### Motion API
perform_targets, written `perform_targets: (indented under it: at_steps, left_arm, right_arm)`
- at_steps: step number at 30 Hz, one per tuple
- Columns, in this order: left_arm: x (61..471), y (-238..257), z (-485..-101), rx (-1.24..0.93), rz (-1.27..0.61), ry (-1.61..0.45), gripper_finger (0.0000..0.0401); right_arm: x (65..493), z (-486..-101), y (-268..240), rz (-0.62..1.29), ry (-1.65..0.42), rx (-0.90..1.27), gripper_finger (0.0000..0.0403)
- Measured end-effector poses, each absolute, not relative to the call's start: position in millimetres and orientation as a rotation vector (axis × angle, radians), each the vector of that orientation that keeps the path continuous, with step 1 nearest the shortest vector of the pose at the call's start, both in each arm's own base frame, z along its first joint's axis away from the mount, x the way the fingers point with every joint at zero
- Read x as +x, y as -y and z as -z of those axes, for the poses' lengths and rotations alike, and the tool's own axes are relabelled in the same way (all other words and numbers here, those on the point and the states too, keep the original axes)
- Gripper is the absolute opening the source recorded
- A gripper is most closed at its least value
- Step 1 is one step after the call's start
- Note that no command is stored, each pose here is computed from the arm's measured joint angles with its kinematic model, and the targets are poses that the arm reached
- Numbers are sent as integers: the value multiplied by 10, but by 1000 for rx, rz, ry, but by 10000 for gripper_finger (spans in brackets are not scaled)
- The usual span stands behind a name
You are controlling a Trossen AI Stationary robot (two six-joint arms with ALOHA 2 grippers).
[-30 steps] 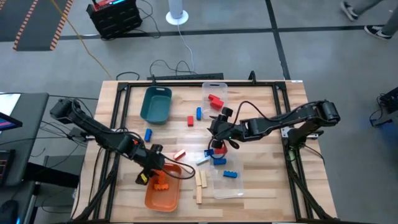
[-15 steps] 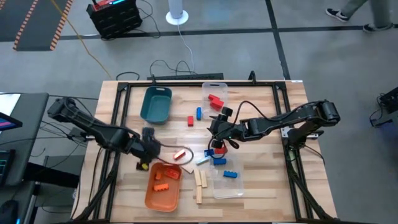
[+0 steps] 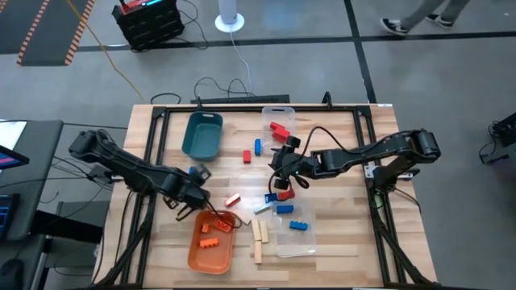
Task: Sort blocks
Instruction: Put the blue game piece into the bottom transparent bin
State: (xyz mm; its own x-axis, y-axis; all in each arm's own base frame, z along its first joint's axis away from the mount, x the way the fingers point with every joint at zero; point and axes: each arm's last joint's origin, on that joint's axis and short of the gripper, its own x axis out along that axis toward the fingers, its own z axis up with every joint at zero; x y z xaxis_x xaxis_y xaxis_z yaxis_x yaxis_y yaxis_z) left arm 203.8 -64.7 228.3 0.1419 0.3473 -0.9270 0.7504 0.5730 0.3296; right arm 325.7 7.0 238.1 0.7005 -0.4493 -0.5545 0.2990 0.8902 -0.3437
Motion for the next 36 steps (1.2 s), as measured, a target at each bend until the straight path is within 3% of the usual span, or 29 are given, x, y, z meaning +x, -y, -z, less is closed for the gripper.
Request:
perform_targets:
  at_steps: [5,12,23,36]
  left_arm:
    - [2139,619,-2070,1115,529,-1597,209]
    - [2236,349,-1982,970,540,-1683,209]
    - [2069,234,-2323,979,599,-1421,209]
    - [1724,69,-1792,1153,670,-1372,209]
  right_arm:
    - [3256,-2381,-94,414,-675,-235,223]
    - [3254,-2380,-142,398,-673,-239,223]
    - [3233,-2307,-157,393,-669,-239,223]
    - [3236,-2300,-150,398,-655,-228,223]
